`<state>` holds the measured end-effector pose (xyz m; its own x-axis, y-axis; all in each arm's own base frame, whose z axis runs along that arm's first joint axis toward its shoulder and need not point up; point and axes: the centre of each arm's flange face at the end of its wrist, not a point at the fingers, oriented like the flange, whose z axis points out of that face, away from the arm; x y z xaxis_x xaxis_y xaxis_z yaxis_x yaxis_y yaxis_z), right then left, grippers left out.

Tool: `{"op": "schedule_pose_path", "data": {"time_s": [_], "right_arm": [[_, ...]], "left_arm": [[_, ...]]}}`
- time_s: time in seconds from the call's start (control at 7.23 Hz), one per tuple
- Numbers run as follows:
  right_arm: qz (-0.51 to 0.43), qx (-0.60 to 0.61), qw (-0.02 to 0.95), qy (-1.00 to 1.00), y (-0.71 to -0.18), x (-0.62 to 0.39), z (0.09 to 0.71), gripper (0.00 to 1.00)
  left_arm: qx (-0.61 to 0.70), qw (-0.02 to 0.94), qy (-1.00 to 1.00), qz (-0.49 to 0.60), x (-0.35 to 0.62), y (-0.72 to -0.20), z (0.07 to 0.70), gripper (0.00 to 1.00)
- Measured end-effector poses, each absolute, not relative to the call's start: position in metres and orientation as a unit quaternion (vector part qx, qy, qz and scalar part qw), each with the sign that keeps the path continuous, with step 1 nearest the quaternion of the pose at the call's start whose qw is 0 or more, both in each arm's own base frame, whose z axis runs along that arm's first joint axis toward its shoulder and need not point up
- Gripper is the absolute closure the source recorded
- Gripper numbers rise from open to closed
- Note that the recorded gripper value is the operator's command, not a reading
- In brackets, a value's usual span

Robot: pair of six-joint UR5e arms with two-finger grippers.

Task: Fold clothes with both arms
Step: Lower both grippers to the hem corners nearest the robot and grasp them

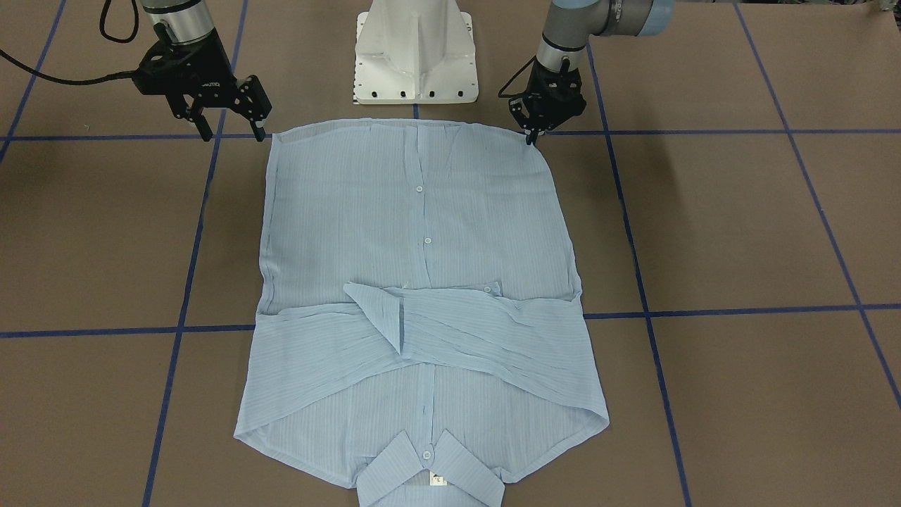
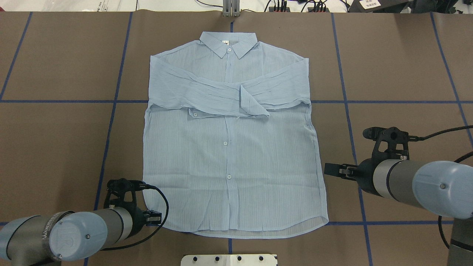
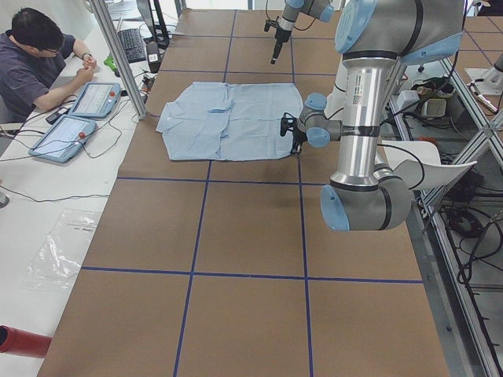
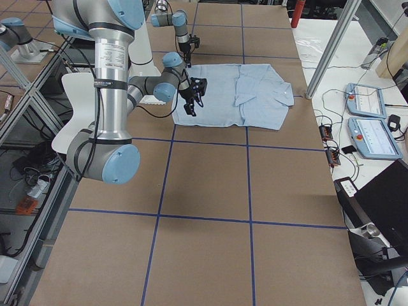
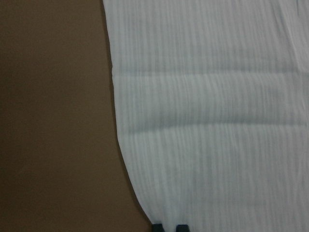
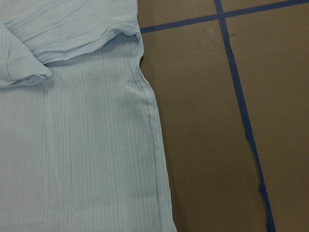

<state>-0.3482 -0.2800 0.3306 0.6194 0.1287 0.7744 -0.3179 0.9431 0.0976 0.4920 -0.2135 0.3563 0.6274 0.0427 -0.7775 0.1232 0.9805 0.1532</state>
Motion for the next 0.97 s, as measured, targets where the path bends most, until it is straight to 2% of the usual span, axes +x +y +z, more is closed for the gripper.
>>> {"op": "schedule_pose_path", "data": {"time_s": [0.41, 0.97], "right_arm": [[0.132, 0.112, 0.890, -0.422, -0.271, -0.356, 0.330, 0.00], [0.179, 0.133, 0.881, -0.418, -0.228, -0.391, 0.343, 0.04]], "left_arm": [[0.100, 0.889, 0.447, -0.025, 0.485, -0.215, 0.339, 1.00], [0.107, 0.876, 0.470, -0.029, 0.471, -0.215, 0.315, 1.00]]}}
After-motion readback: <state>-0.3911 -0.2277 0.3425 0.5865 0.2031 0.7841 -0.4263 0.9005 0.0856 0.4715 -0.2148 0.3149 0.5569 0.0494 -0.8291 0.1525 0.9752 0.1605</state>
